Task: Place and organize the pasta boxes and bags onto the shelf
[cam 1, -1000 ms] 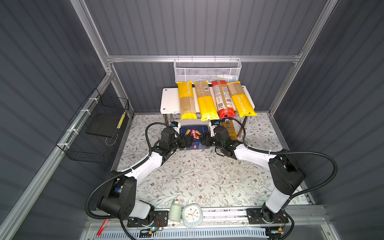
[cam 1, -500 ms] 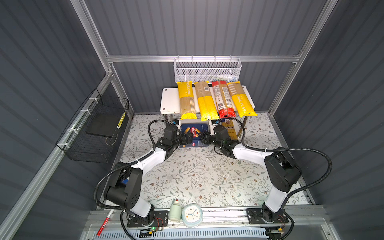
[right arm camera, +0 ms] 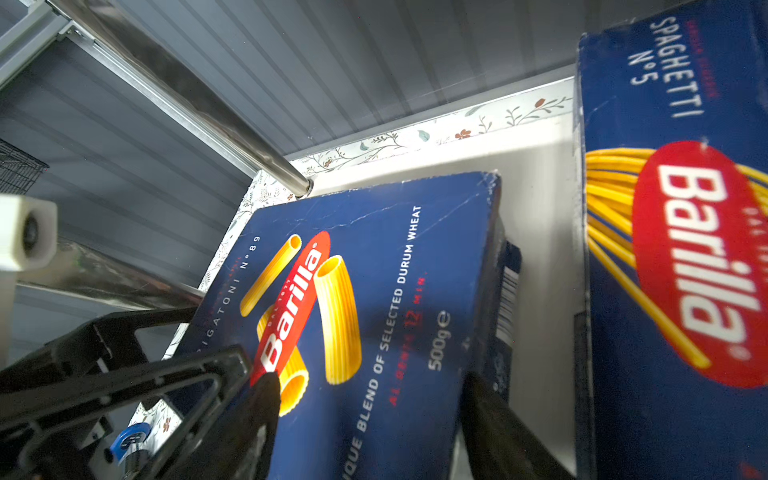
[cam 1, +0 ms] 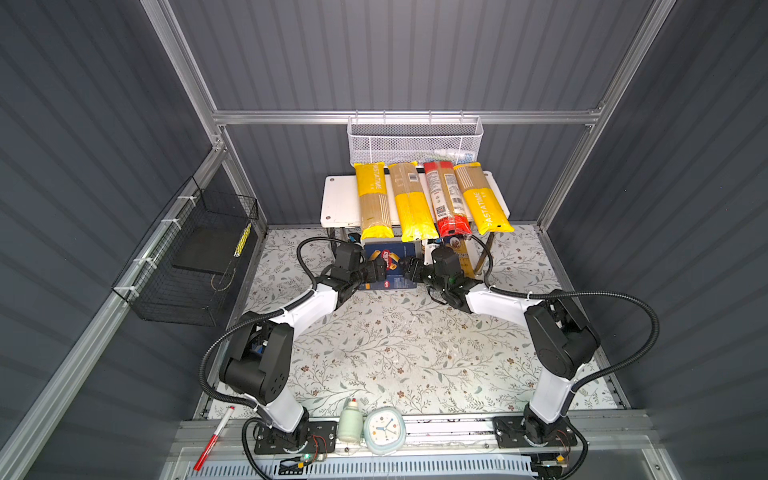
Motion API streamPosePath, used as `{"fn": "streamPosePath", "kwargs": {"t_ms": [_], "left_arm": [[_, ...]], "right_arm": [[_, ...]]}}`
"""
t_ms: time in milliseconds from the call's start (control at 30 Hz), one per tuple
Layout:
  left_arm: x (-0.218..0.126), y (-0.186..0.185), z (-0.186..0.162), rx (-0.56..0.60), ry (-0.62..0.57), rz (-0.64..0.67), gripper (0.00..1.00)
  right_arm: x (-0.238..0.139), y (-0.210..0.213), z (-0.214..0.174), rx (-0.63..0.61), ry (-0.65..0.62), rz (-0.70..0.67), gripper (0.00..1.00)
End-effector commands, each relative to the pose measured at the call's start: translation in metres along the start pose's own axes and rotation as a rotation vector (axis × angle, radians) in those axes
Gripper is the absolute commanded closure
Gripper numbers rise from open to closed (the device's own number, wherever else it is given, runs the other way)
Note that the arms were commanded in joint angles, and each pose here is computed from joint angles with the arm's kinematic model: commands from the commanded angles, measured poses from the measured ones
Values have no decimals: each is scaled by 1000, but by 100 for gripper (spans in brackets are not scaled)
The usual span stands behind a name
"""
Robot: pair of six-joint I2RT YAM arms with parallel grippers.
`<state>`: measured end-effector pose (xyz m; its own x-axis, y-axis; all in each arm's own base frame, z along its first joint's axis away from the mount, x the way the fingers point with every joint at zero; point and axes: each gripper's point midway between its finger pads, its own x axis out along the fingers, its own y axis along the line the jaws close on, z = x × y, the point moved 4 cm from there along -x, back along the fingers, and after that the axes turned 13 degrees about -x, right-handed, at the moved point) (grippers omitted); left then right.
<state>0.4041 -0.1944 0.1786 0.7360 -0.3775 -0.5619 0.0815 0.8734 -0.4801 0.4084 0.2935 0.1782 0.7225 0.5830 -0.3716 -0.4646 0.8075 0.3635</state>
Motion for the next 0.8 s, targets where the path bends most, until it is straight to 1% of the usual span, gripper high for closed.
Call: {"fn": "streamPosePath", "kwargs": {"t_ms": [0, 133, 300, 433, 567, 767], "left_arm": [[-7, -10, 10, 48, -23, -1, 1], [-13, -2, 15, 57, -46, 31, 1], [-23, 0, 22, 54, -66, 35, 1], [-36, 0, 26, 54, -94, 26, 1], [-49, -3, 27, 48, -108, 9, 1], [-66, 0, 15, 25, -77, -8, 1]], "right_arm": [[-11, 21, 26, -17, -70, 84, 29], [-21, 10, 25, -11, -71, 52, 29], [-31, 6, 25, -15, -68, 37, 28], [-41, 12, 22, -23, -48, 69, 28], [-53, 17, 11, -38, -15, 78, 28], [-71, 32, -6, -60, 23, 115, 29]]}}
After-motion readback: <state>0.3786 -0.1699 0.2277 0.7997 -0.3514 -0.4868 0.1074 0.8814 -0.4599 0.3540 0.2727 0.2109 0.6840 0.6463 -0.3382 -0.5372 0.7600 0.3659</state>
